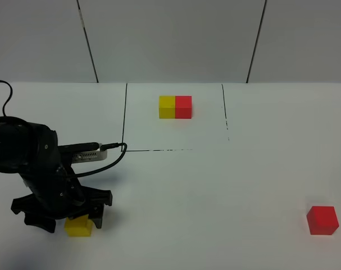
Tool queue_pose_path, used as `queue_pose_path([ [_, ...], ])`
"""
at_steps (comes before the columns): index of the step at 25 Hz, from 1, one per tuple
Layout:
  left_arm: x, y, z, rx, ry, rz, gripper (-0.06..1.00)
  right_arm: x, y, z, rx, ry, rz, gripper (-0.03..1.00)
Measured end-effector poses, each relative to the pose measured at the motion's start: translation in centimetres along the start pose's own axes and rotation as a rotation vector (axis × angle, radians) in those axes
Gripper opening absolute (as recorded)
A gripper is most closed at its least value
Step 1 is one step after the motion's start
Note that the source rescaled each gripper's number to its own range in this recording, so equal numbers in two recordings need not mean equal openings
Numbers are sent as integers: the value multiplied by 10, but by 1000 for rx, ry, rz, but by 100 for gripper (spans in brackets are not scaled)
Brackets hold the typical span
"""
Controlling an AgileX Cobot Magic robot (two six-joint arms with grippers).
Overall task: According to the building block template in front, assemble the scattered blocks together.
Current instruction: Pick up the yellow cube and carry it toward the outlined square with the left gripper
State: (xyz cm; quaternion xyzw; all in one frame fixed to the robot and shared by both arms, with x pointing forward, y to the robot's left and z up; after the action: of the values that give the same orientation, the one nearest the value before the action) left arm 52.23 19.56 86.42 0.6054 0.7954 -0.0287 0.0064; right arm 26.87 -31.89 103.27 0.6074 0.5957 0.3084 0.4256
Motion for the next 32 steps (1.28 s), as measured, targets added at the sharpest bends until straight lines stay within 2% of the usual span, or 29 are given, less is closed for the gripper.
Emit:
queue_pose_path([
  [10, -1, 5, 20, 9, 9, -5, 70, 0, 0, 0, 0, 0, 0, 76],
  [22, -2, 5, 21, 5, 8, -6, 67, 0, 0, 0, 0, 0, 0, 76],
  [27, -1, 5, 21, 7, 11, -14, 54, 0, 0, 0, 0, 0, 0, 76],
  [32, -1, 4, 21, 13, 14, -15, 30, 0, 0, 0, 0, 0, 0, 76],
])
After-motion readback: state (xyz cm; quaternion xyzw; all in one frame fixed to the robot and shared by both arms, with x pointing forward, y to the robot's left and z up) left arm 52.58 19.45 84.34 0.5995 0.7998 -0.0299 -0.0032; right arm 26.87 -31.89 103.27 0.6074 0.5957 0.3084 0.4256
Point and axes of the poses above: a point on each arm's last joint axis where the gripper is mounted, z pointing out along that axis toward the gripper, x along the wrist's bending axis when the last joint is at zero, y = z × x, the point moved 4 cm from there along z, pointing out along that axis toward the gripper, and after that the axes turned 14 degrees about -z, right-handed, at the moved point
